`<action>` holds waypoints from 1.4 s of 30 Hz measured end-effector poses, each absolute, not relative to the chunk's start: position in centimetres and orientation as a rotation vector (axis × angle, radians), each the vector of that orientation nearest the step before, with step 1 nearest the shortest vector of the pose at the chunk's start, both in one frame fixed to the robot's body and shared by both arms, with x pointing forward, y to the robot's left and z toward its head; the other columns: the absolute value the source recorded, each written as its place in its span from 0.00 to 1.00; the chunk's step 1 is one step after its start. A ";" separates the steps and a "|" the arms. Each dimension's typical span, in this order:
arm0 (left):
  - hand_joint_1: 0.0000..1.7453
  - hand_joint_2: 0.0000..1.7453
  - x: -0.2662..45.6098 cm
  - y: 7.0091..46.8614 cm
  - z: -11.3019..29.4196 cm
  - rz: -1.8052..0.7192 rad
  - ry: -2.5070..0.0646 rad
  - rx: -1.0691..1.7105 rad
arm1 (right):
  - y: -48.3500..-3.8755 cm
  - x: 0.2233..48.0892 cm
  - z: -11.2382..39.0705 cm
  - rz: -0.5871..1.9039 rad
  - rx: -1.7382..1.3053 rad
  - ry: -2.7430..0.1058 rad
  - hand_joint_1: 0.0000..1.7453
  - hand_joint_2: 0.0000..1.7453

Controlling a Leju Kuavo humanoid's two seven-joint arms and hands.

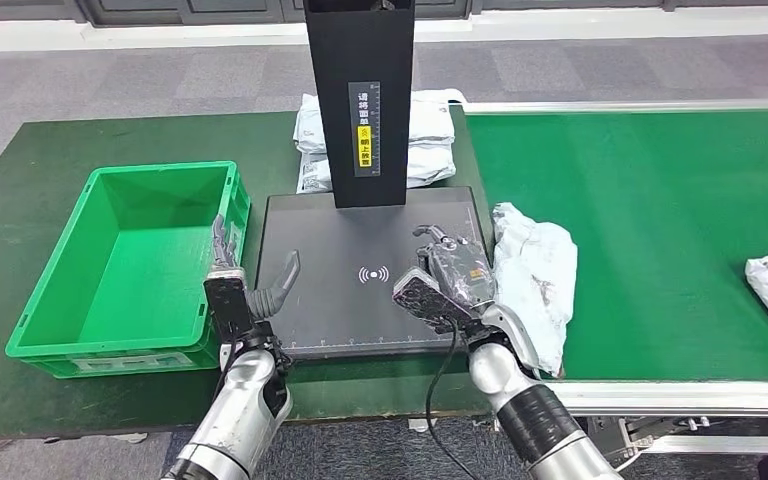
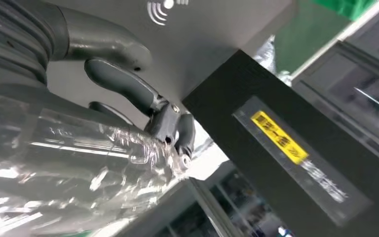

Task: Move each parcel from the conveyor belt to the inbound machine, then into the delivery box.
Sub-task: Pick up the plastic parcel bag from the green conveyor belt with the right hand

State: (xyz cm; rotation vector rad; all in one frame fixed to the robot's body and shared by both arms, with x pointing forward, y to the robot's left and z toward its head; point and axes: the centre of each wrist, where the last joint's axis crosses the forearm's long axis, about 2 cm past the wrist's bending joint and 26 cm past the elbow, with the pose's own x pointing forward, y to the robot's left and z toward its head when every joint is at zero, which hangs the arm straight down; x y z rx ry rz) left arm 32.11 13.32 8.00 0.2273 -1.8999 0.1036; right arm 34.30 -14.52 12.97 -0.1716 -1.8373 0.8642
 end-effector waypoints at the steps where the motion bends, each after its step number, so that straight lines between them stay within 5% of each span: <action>1: 0.00 1.00 32.1 13.3 8.0 0.103 -1.900 0.227 | -14.3 34.2 13.1 0.867 -0.167 -1.841 1.00 1.00; 17: 0.00 1.00 32.2 13.3 8.1 0.102 -1.900 0.222 | -13.7 33.9 13.3 0.867 -0.135 -1.854 1.00 1.00; 18: 0.00 1.00 32.3 13.2 8.1 0.104 -1.900 0.218 | -13.5 33.7 13.2 0.869 -0.110 -1.857 0.89 1.00; 21: 0.00 1.00 32.7 12.9 8.4 0.118 -1.896 0.197 | -12.6 33.0 12.6 0.850 -0.065 -1.869 0.14 1.00; 22: 0.00 1.00 32.8 12.8 8.5 0.123 -1.894 0.192 | -12.6 33.0 12.5 0.827 -0.091 -1.869 0.00 0.75; 25: 0.00 1.00 32.7 12.7 8.4 0.135 -1.885 0.183 | -13.9 33.4 12.3 0.748 -0.222 -1.861 0.00 0.00; 42: 0.00 1.00 32.4 11.4 8.1 0.126 -1.851 0.150 | -22.1 34.5 10.1 0.499 -0.689 -1.739 0.00 0.00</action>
